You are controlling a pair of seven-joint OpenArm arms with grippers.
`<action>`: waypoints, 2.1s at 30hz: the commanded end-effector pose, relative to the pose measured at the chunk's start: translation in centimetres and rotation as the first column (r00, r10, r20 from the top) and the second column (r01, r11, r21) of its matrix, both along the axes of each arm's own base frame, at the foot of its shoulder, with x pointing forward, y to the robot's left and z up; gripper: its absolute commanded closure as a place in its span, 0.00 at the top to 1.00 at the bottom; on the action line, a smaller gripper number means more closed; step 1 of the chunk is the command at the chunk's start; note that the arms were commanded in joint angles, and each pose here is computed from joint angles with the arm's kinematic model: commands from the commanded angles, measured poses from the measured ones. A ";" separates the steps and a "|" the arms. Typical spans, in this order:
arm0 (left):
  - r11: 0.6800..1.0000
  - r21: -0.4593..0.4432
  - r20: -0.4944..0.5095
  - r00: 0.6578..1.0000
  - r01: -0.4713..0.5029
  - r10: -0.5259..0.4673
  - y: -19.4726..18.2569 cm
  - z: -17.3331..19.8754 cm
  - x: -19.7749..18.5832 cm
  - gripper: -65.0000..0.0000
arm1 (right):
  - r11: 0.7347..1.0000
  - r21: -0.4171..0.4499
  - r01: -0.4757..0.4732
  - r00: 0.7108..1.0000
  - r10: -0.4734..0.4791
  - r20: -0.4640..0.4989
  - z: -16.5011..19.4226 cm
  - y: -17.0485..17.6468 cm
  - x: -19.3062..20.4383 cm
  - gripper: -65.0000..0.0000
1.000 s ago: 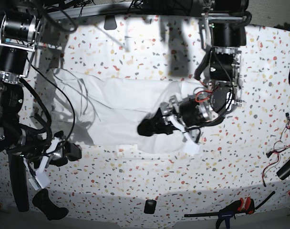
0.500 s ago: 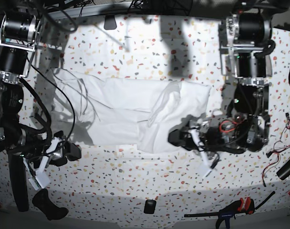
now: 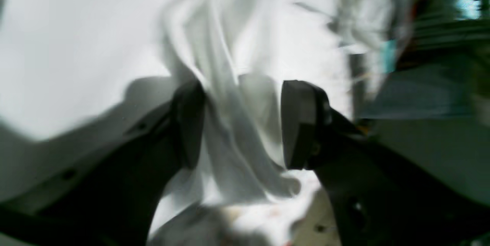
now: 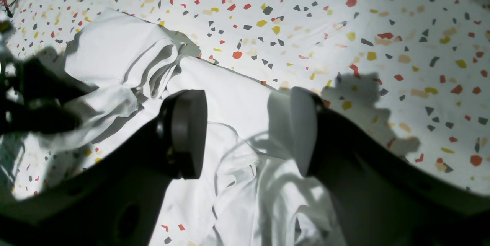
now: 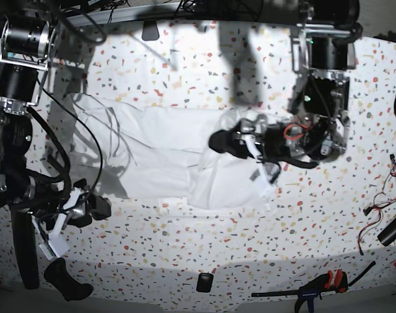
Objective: Fold the T-shirt properly
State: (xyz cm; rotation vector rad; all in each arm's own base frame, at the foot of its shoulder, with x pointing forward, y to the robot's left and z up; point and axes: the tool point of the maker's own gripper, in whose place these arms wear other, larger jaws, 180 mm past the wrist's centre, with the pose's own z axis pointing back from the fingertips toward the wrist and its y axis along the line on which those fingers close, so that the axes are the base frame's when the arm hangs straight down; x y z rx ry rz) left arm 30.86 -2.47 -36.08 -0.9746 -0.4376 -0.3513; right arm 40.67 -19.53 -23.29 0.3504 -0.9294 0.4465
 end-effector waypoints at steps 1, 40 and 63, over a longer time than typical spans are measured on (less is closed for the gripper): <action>0.998 -0.062 0.044 0.999 0.004 -0.002 -1.4 2.0 0.7 0.47 | 1.000 0.007 -0.009 0.997 0.008 0.070 2.3 -0.1 0.7 0.52; 0.989 0.146 0.296 0.955 -0.008 -0.036 -1.2 2.3 4.8 0.48 | 0.912 -0.089 0.400 0.850 -0.406 -0.335 -10.1 -13.9 -3.1 0.52; 0.988 0.152 0.300 0.954 -0.014 -0.033 -0.9 2.2 5.0 0.48 | 0.900 -0.116 0.421 0.856 -0.436 -0.279 -7.2 -14.8 -0.8 0.73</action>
